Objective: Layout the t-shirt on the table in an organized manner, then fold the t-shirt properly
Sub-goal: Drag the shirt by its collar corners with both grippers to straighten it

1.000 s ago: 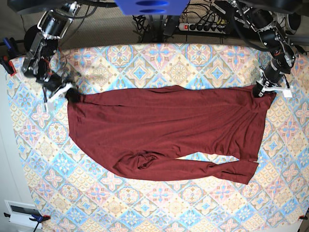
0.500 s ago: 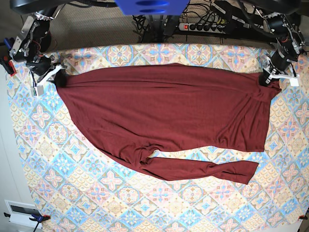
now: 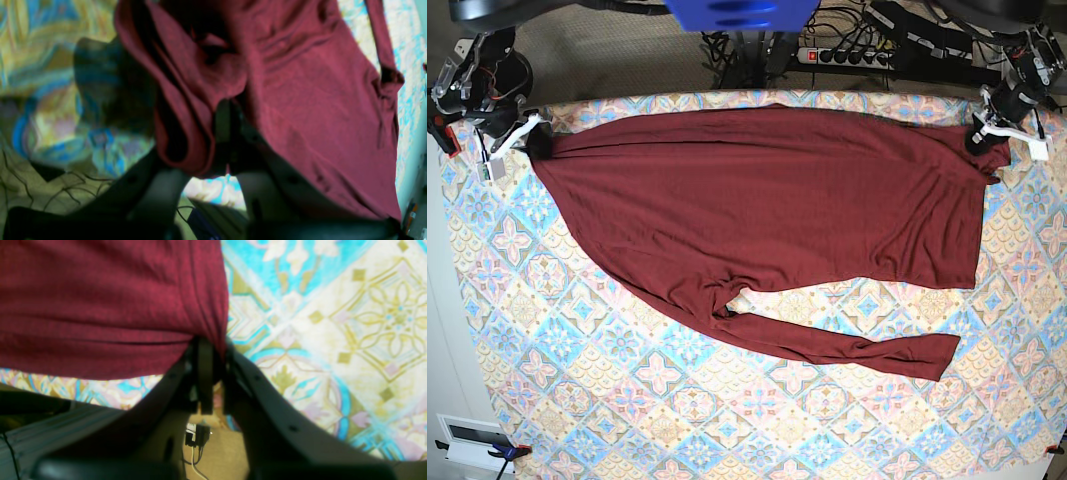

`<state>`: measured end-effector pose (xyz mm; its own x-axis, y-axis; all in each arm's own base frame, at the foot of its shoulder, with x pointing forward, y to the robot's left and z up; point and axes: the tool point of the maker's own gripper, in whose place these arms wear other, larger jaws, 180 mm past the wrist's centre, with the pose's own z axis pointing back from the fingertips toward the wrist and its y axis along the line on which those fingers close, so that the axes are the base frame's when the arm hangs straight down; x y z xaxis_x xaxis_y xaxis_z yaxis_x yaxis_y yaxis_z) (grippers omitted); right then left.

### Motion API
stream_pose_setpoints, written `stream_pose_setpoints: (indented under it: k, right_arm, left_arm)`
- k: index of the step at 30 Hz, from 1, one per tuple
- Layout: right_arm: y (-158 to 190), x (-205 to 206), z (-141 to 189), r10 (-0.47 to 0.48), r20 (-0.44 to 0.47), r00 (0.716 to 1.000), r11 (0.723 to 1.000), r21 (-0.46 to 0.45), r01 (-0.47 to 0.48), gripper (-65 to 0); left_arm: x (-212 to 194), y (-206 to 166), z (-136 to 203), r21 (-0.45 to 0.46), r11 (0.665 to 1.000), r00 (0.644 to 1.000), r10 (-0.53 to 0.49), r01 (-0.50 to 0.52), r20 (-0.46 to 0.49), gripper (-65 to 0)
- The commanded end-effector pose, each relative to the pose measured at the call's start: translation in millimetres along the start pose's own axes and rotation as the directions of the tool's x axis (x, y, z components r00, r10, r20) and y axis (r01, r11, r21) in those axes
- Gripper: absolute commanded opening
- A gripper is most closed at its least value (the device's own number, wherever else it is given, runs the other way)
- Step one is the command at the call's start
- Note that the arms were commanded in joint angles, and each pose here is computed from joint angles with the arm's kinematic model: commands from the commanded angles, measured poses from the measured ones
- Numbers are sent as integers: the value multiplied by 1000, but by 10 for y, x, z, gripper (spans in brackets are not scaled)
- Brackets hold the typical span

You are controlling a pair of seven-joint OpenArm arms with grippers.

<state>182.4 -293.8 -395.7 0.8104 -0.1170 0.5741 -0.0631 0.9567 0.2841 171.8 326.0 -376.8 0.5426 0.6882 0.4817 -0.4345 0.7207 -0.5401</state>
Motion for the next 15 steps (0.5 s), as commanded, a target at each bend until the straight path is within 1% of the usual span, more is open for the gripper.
stream_pose_setpoints:
  k: [1,8,12,15]
  right_arm:
    - [-31,108,65,26,27,999,1000,-9,-26,-650]
    - [-64,57,48,17,-2,1000,1000,-19,-17,-650]
    - [-189,-65,59,51,-74,996,995,-85,-57,-650]
    - [-249,-126,62,65,-108,992,990,-118,-78,-650]
  left_arm:
    - [141,7,67,2,1000,998,-6,5,55,-650]
    - [56,141,90,30,999,998,36,-37,56,-650]
    - [-2,248,21,40,995,995,85,-86,43,-650]
    - [-34,346,-1,84,994,997,69,-72,31,-650]
